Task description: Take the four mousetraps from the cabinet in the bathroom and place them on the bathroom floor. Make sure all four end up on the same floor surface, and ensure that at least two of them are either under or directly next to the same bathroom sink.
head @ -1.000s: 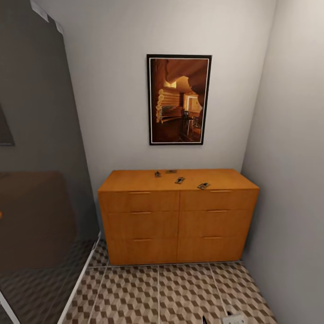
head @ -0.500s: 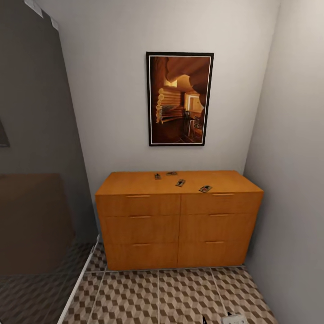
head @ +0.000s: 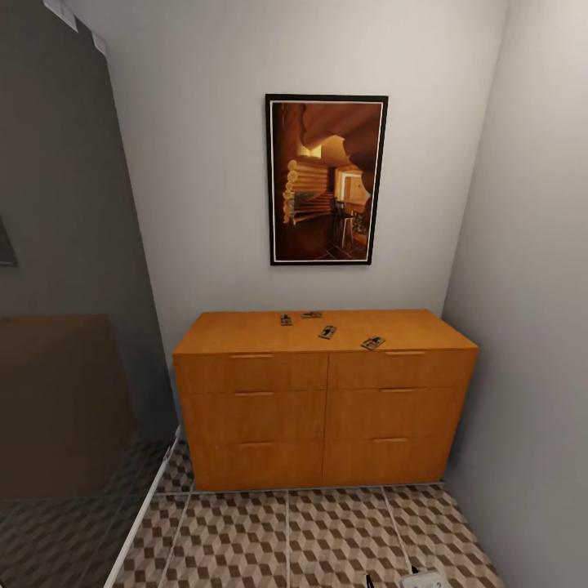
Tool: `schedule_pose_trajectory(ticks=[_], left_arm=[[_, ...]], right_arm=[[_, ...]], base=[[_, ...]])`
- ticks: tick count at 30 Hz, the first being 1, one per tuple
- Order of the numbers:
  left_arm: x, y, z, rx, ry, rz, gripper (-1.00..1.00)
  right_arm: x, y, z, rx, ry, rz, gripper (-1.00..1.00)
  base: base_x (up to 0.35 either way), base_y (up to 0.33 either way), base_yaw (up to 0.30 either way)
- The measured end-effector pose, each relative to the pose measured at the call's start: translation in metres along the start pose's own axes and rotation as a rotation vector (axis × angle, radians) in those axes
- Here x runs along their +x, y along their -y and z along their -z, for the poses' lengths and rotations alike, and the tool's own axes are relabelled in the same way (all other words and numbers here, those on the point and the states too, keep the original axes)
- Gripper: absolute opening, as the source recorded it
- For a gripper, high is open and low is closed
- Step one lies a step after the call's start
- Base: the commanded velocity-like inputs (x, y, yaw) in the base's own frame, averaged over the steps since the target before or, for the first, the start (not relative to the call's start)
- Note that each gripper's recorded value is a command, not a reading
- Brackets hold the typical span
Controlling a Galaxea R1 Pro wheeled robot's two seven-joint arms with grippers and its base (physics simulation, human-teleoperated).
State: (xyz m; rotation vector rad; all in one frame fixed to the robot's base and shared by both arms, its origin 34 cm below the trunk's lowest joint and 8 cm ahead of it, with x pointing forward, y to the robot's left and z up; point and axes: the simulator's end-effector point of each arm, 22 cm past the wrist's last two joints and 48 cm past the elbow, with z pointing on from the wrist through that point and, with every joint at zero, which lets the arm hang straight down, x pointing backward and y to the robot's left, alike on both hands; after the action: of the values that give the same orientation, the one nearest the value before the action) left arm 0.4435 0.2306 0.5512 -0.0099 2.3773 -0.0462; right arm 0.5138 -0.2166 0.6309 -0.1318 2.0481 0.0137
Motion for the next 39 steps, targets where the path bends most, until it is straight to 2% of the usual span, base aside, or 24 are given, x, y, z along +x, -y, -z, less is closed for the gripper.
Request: schedule_pose_trajectory(ticks=[3, 10, 17, 30, 39], left_arm=[[0.000, 0.000, 0.000, 0.000, -0.001, 0.000, 1.00], [0.010, 0.000, 0.001, 0.000, -0.017, -0.001, 1.00], [0.028, 0.002, 0.003, 0.001, -0.054, 0.001, 1.00], [0.062, 0.002, 0.008, 0.001, -0.126, 0.002, 1.00], [0.064, 0.002, 0.009, 0.001, -0.130, 0.002, 1.00]], right_arm=[[-0.007, -0.011, 0.002, -0.011, 0.026, -0.008, 1.00], [-0.033, -0.017, -0.002, -0.019, 0.087, -0.010, 1.00], [-0.055, -0.015, -0.003, -0.016, 0.144, -0.008, 1.00], [-0.088, -0.006, -0.004, 0.010, 0.211, -0.009, 1.00], [-0.104, 0.007, -0.004, 0.060, 0.226, -0.014, 1.00]], base=[[0.000, 0.000, 0.000], [0.000, 0.000, 0.000], [0.000, 0.000, 0.000], [0.000, 0.000, 0.000], [0.000, 0.000, 0.000]])
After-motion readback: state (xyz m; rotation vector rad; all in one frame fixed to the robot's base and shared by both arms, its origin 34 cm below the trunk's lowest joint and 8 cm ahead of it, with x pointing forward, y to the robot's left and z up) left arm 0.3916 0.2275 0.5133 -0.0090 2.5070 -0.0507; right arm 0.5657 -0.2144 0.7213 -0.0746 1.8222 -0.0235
